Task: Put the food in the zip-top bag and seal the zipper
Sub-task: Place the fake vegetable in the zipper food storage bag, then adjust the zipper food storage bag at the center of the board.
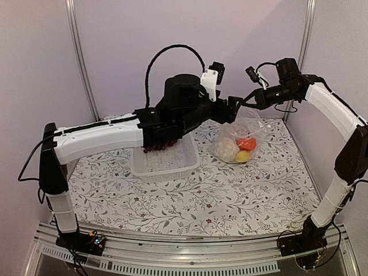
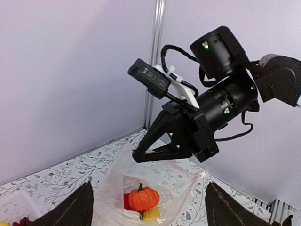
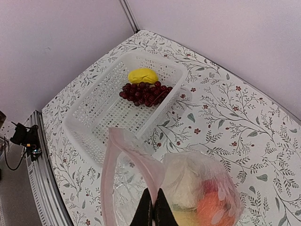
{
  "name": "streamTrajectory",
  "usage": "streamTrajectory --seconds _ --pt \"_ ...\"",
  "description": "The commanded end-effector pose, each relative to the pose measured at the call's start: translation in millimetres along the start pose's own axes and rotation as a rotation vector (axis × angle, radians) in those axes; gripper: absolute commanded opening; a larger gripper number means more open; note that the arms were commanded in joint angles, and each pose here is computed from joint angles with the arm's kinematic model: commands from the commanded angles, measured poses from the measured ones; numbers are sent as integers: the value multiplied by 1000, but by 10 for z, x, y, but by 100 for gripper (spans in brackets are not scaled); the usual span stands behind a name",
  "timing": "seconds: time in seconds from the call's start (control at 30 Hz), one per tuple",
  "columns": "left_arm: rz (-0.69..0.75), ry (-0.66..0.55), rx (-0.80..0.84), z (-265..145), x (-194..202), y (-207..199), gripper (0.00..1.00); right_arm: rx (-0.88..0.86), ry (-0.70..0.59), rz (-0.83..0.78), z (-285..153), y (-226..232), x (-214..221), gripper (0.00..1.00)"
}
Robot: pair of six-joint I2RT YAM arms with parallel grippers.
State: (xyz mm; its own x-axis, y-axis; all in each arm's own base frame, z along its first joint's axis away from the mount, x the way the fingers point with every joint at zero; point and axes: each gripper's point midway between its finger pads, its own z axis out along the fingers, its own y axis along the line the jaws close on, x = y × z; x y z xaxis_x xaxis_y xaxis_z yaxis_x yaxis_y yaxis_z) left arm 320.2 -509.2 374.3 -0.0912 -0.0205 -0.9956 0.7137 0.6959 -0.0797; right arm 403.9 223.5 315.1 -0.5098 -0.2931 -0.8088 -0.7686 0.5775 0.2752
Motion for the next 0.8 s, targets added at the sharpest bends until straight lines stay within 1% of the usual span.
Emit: streamTrajectory --seconds 0.0,0.07,0.17,0.33,0.43,0.6,0.73,0.77 --pt "-261 122 -192 -79 388 452 74 27 -24 -24 -24 -13 -79 0" --pt "-355 152 -164 -55 571 412 67 31 -29 -30 -28 -19 -97 0" --pt "-460 193 -142 36 806 336 61 29 -32 -28 -21 -23 -106 0" --pt "-553 240 -93 221 1008 203 51 21 -26 -22 8 -28 -85 0" --pt "-615 275 -109 325 1139 277 42 15 -21 -16 19 -23 -59 0" --pt "-661 302 -110 448 1237 431 24 16 -20 -16 11 -4 -16 0" --pt "-652 279 -74 517 1178 453 0 35 -19 -21 -2 -21 14 0" --pt "-639 264 -59 538 1119 437 0 45 -19 -24 -7 -38 13 0"
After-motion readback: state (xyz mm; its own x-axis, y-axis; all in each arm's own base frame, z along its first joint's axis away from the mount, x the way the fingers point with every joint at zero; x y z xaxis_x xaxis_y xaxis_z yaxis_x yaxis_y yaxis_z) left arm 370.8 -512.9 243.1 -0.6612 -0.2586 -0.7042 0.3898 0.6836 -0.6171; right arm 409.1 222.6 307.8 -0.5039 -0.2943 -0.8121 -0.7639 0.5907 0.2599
